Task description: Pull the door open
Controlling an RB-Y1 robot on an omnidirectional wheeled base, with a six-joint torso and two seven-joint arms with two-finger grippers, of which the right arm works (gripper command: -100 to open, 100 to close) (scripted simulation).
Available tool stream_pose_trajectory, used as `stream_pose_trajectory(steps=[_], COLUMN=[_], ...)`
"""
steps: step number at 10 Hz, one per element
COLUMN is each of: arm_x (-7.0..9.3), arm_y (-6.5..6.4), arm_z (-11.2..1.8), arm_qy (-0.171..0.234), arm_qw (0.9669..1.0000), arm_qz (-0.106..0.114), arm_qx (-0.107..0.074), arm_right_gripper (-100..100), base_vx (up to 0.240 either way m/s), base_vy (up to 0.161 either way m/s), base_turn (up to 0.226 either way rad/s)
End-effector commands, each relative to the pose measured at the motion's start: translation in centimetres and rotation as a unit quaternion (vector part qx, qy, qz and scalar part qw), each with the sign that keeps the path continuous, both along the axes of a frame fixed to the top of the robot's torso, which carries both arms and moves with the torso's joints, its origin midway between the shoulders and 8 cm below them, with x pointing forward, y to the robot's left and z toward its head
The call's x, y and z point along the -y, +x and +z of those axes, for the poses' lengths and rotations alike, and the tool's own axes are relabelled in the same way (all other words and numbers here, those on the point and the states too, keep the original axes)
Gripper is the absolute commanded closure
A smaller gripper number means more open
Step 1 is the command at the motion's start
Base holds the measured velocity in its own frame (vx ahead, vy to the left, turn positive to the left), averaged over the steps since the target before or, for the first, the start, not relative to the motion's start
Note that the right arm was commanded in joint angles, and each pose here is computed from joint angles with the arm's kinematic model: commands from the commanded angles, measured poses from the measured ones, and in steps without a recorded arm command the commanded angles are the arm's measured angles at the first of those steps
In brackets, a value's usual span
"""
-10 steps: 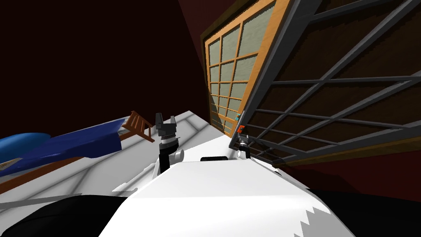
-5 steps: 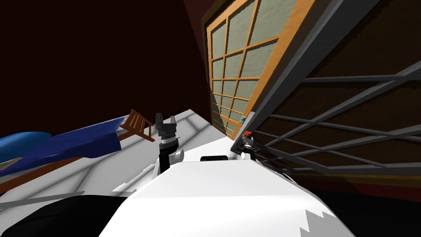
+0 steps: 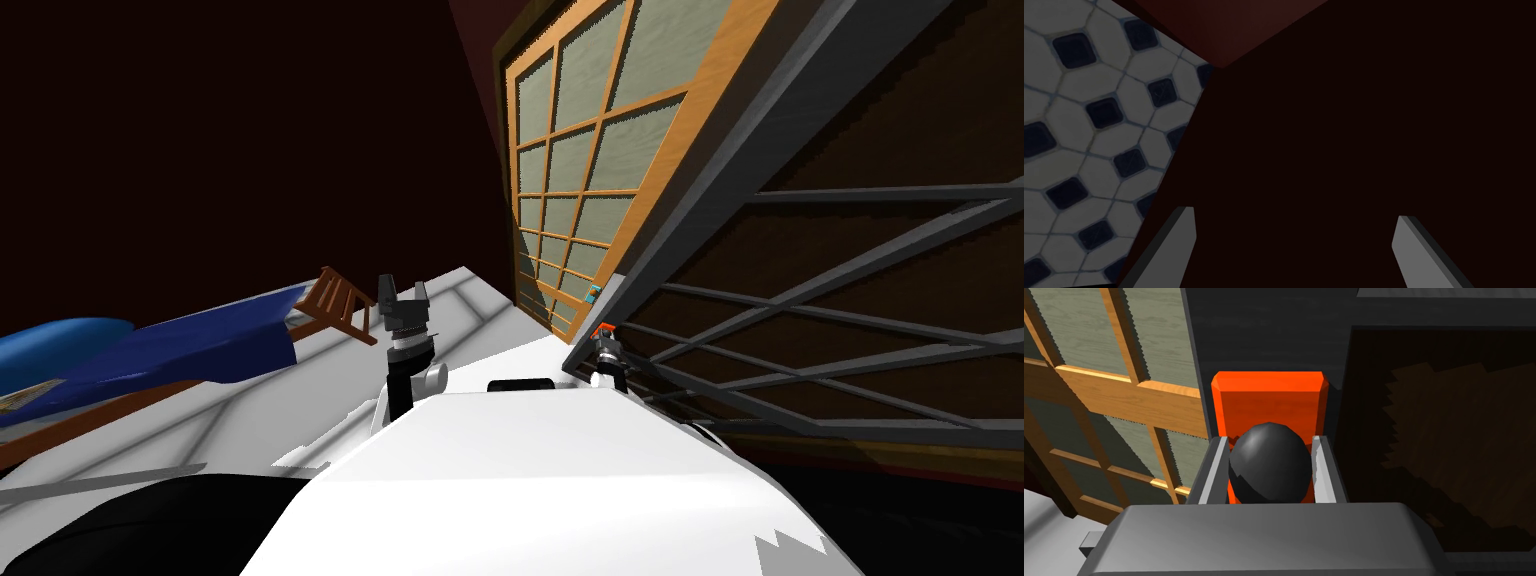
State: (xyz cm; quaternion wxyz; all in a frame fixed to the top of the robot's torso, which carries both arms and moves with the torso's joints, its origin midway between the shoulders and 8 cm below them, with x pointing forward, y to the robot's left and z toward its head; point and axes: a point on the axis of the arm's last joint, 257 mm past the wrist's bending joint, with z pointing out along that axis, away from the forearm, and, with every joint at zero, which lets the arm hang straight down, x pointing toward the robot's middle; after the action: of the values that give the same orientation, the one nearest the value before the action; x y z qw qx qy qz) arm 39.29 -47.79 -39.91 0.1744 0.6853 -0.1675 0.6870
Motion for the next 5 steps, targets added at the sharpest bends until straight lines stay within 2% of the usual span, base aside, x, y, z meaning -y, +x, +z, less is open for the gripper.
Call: stream_pose_trajectory(steps=[1, 4, 5], arm_x=[0.02, 0.02, -0.74], arm_y=[-0.05, -0.05, 0.41], arm_z=[-0.03, -0.03, 0.02], arm_qy=[0.0, 0.0, 0.001], arm_qw=[1.0, 1.0, 0.9999], arm_qz=[0.0, 0.0, 0.014], arm_qx=[0.0, 0.0, 0.0], arm_right_gripper=[100, 100, 100], base_vx=[-0.009, 0.0, -0.136], base_vy=[0.0, 0.0, 0.002], base_turn=[0.002, 0.0, 0.06])
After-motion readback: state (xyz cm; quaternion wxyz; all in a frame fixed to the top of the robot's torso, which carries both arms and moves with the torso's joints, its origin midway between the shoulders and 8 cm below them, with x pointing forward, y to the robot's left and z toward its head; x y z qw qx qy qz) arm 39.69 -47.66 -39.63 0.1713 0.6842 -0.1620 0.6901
